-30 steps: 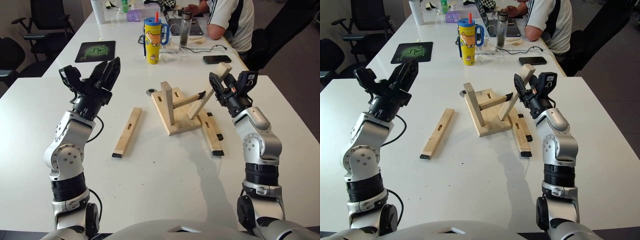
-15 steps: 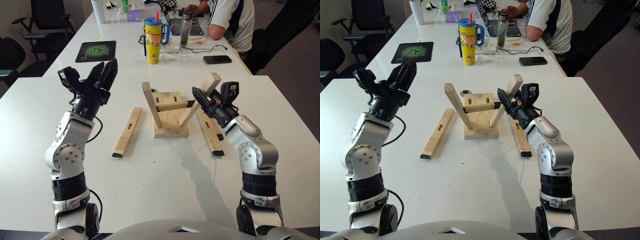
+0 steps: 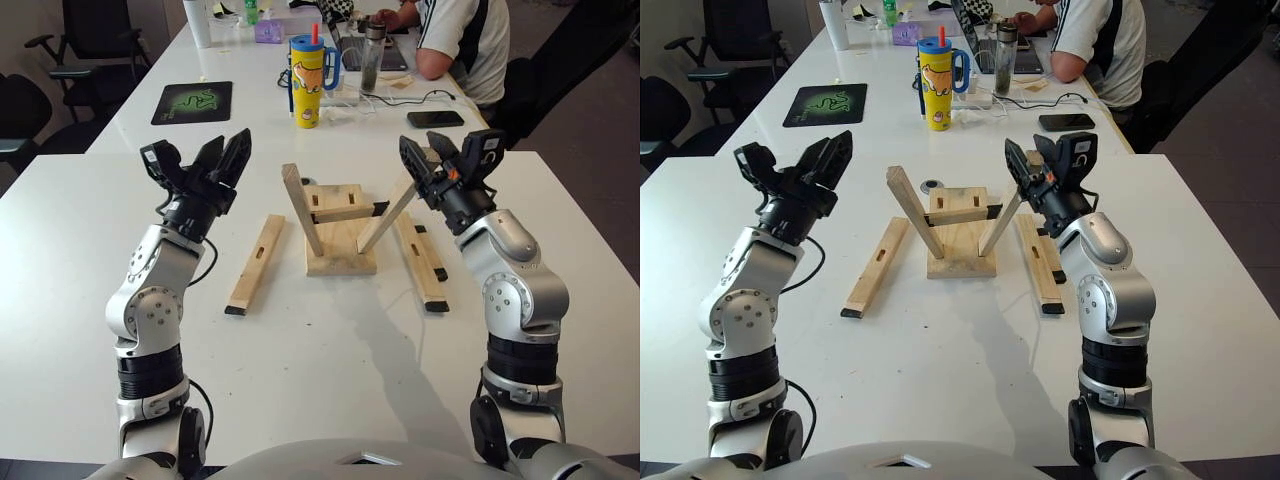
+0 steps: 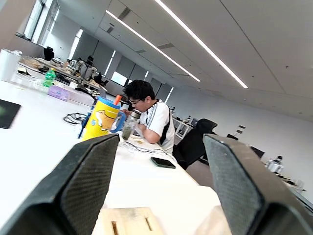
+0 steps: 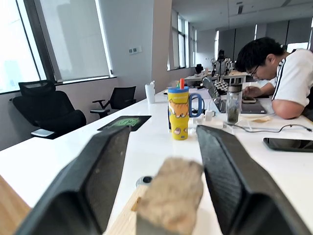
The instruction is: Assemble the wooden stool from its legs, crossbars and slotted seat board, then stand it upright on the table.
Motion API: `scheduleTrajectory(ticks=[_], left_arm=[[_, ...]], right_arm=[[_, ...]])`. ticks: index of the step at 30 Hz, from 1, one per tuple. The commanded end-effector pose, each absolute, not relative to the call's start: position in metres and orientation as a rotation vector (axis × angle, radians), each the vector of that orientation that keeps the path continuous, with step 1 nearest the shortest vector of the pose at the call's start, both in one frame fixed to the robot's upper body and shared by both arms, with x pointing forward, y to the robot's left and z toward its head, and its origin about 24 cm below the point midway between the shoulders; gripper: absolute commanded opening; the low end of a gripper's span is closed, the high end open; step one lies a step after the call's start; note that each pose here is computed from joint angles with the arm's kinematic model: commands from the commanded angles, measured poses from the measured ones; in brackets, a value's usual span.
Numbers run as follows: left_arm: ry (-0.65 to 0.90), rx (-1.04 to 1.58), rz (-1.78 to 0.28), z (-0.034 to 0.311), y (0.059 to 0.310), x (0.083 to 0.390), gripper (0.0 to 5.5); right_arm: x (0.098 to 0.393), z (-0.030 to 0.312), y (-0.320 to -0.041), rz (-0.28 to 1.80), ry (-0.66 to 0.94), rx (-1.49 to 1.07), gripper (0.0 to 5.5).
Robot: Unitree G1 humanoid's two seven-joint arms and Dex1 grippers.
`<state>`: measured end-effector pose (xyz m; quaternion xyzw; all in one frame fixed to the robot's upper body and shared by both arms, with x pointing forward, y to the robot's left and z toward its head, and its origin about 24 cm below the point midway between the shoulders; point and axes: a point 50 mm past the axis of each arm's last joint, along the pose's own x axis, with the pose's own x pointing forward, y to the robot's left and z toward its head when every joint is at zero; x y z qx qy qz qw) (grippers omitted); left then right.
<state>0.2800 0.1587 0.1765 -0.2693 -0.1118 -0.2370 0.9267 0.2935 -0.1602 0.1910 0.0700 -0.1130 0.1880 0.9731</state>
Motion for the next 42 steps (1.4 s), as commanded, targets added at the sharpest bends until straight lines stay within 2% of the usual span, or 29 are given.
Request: scheduleTrajectory(ticks=[1, 11, 18, 25, 31, 34, 37, 40, 42], left_arm=[[-0.170, -0.471, -0.546, 0.176, 0.132, 0.279, 3.20], [-0.102, -0.351, -0.596, 0.165, 0.105, 0.282, 3.20], [-0.096, -0.344, -0.582, 0.163, 0.105, 0.284, 3.20], [-0.085, -0.343, -0.599, 0.161, 0.102, 0.282, 2.27], [-0.073, -0.331, -0.576, 0.159, 0.104, 0.284, 2.20], [-0.073, -0.325, -0.573, 0.159, 0.104, 0.284, 2.20], [-0.072, -0.320, -0.572, 0.159, 0.104, 0.284, 2.20], [-0.073, -0.316, -0.574, 0.160, 0.103, 0.284, 2.20], [-0.073, -0.316, -0.576, 0.161, 0.102, 0.285, 2.20]], right_arm=[[0.296, 0.201, -0.159, 0.377, -0.262, 0.155, 2.53], [0.296, 0.206, -0.158, 0.375, -0.276, 0.178, 2.53], [0.297, 0.208, -0.159, 0.371, -0.280, 0.186, 2.53], [0.299, 0.217, -0.163, 0.356, -0.306, 0.194, 2.56], [0.300, 0.224, -0.166, 0.342, -0.323, 0.190, 2.56], [0.300, 0.241, -0.169, 0.329, -0.377, 0.190, 2.56], [0.295, 0.280, -0.167, 0.354, -0.506, 0.216, 2.56], [0.284, 0.323, -0.166, 0.404, -0.644, 0.331, 2.56], [0.285, 0.330, -0.171, 0.400, -0.644, 0.436, 2.56]])
